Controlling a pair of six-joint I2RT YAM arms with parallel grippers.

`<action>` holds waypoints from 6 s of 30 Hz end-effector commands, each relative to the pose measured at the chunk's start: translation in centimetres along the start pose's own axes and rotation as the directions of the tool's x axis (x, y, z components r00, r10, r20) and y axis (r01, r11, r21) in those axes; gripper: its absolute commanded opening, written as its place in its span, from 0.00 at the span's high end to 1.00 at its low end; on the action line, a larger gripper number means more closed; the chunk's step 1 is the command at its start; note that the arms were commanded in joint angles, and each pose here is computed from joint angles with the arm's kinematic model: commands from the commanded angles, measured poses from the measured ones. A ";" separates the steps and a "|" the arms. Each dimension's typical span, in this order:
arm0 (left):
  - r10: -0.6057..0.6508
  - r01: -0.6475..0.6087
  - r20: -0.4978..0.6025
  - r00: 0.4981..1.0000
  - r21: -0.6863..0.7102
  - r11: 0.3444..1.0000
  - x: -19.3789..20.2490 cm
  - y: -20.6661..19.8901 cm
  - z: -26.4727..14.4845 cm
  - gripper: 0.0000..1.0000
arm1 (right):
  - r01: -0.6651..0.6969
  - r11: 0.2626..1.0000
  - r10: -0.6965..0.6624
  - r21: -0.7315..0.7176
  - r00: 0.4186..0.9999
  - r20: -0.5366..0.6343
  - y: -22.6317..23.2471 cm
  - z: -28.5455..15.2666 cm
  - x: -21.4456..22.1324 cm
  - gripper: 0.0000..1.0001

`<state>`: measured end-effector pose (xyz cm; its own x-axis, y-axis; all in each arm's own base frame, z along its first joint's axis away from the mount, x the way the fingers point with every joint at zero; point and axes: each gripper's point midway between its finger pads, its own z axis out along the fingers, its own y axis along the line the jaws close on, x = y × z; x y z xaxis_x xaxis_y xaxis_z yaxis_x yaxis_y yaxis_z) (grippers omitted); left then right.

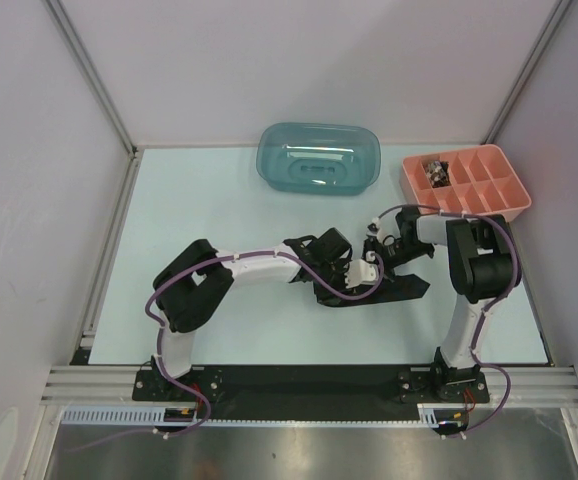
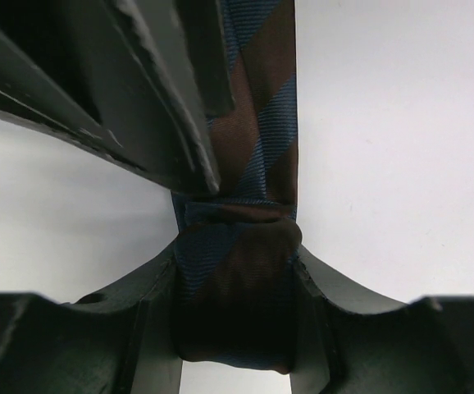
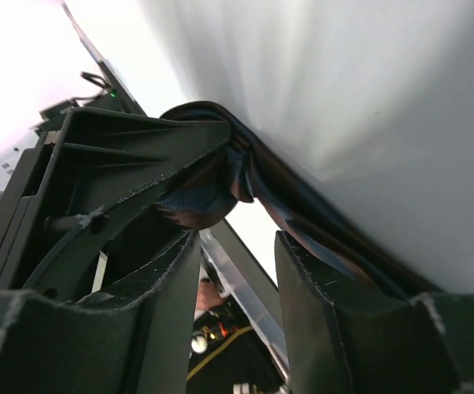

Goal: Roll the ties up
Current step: Roll the tie at the center of the board.

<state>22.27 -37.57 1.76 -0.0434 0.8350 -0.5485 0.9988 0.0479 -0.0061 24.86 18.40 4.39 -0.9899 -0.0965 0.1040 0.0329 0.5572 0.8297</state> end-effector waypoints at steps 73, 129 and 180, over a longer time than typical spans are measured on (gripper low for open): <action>-0.242 0.228 0.288 0.926 0.082 0.970 -3.8 -1.5 -0.8 0.12 | 0.068 0.891 -0.094 0.449 0.995 0.036 -6.3 0.1 -0.6 1.00; -0.136 0.139 -0.223 0.965 -0.001 0.990 5.6 -3.0 3.5 0.75 | 0.133 0.991 -0.134 0.008 0.990 0.040 2.5 -1.3 1.6 0.52; -0.081 0.089 0.396 0.915 -0.002 0.996 -6.7 -0.6 0.0 0.26 | 0.095 0.860 -0.059 0.502 0.994 -0.087 -5.8 5.2 -1.7 1.00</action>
<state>22.09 -42.76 3.15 -0.1450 0.5916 -0.7930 0.9871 0.1411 -0.0752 22.90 14.64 1.64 -0.9549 -0.1292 0.2672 -0.0176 0.9233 0.3836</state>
